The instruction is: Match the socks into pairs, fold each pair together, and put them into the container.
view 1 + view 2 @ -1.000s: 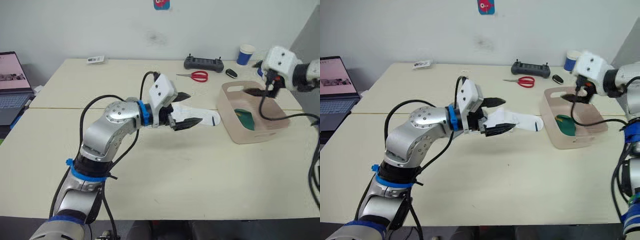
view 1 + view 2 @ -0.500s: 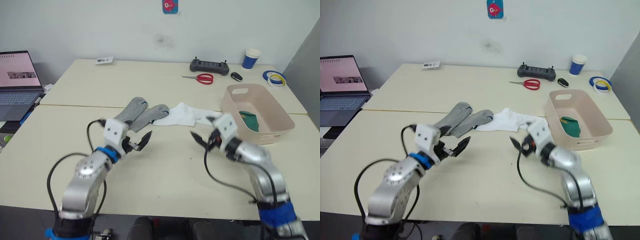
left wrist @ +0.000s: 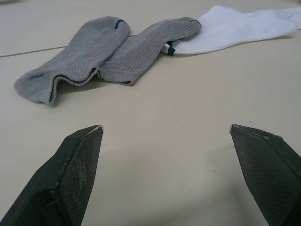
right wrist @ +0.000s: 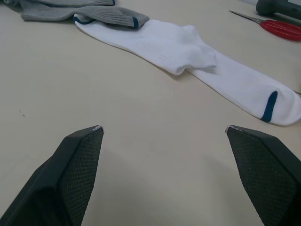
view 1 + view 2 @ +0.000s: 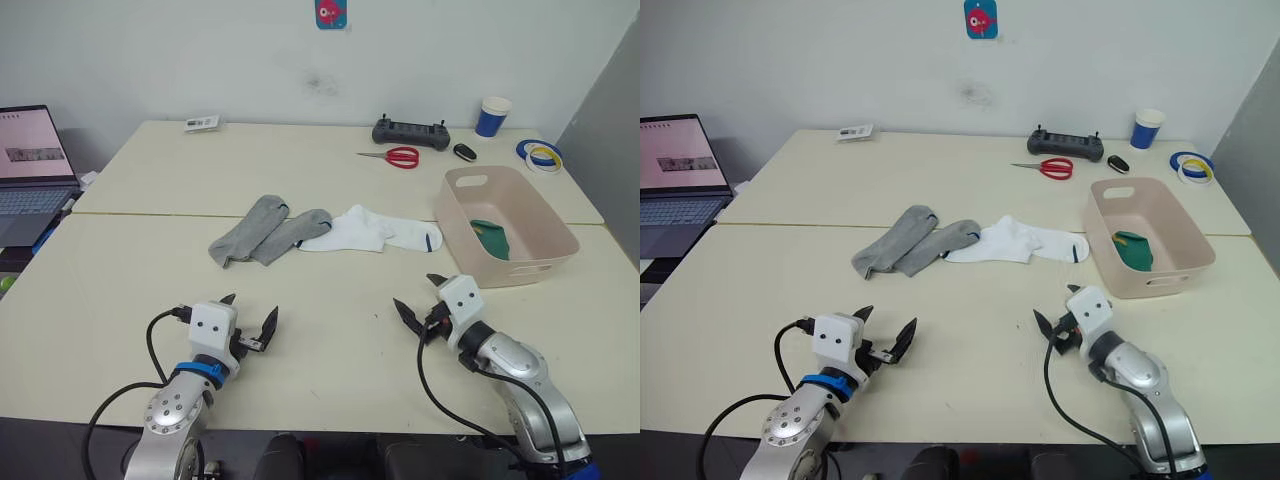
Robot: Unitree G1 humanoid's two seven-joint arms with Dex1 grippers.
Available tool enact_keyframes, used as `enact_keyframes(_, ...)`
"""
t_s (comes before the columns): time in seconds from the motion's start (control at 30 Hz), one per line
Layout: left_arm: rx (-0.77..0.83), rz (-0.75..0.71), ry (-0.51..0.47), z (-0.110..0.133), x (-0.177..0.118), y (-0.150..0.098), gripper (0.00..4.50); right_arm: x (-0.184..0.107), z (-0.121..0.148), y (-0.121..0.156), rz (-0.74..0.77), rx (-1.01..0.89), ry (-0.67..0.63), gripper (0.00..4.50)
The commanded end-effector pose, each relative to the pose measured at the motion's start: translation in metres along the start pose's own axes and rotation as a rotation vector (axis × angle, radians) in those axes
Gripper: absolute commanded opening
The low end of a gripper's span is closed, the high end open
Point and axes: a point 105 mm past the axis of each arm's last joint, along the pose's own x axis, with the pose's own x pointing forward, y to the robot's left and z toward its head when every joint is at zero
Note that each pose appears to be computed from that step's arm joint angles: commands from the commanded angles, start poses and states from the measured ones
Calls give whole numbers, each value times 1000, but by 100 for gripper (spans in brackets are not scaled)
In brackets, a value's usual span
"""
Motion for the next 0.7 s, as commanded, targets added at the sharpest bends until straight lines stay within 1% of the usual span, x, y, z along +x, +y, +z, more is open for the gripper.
enact_keyframes(0.03,6,-8,-48,15,1,-1,450,-3,12,-1,-6,4,-52,447)
enact_keyframes(0.1,-13,-32,-61,19,2,-4,450,-3,15,0,18,22,-66,447)
enact_keyframes(0.2,5,-36,-74,25,4,-2,450,5,21,4,79,11,-81,447)
enact_keyframes(0.3,9,-29,-76,27,0,2,450,12,33,3,123,-3,-110,447)
enact_keyframes(0.37,24,-9,-70,26,-4,9,450,16,47,1,163,4,-144,447)
enact_keyframes(0.5,70,69,-59,24,-14,32,450,24,75,4,288,-38,-192,447)
enact_keyframes(0.63,56,135,-32,20,-27,50,450,30,104,20,418,-65,-252,447)
enact_keyframes(0.7,51,161,-25,19,-32,55,450,33,114,26,453,-68,-271,447)
